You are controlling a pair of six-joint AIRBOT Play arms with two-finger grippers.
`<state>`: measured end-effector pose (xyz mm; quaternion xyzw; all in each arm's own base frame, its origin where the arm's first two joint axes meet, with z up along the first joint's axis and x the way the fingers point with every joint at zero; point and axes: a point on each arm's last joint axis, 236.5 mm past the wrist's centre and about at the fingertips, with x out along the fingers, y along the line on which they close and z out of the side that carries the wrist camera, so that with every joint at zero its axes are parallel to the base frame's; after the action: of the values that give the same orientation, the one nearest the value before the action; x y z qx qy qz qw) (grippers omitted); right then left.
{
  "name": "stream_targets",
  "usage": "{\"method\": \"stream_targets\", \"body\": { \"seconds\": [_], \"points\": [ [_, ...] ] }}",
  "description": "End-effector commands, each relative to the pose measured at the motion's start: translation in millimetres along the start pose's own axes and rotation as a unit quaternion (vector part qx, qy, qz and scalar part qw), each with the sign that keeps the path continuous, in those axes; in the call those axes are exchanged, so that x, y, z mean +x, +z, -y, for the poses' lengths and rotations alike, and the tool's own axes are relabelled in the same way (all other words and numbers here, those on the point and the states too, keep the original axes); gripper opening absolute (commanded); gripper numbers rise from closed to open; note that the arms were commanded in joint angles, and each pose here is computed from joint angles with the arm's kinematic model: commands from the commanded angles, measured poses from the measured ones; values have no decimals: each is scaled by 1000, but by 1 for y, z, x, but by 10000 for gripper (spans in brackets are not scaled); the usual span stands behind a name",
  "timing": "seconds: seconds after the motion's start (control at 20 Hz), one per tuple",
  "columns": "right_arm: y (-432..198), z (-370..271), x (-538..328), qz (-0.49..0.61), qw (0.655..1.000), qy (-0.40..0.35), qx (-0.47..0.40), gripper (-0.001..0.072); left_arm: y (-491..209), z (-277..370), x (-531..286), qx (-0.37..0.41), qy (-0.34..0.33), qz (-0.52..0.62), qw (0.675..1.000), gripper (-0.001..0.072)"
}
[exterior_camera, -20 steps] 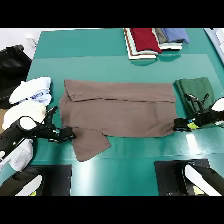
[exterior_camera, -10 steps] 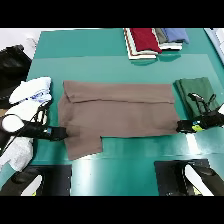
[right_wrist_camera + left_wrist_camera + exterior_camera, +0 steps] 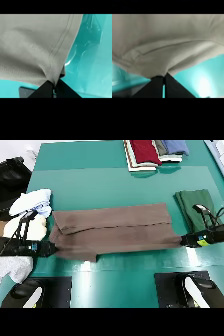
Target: Fold the shirts.
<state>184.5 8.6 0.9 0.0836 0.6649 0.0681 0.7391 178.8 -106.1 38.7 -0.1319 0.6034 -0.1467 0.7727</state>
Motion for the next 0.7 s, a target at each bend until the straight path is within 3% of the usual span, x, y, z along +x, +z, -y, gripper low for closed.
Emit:
{"method": "stream_targets", "body": {
  "seconds": [0.0,0.4,0.65],
  "points": [
    [42,-4,0,16,1000,-2,-24,12,52,-5,7,20,13,50,998,23],
    [174,-12,12,22,998,3,-51,12,176,-31,50,27,63,96,993,24],
    [215,-6,29,17,999,6,-47,16,201,-42,78,19,69,105,992,25]
  ]
}}
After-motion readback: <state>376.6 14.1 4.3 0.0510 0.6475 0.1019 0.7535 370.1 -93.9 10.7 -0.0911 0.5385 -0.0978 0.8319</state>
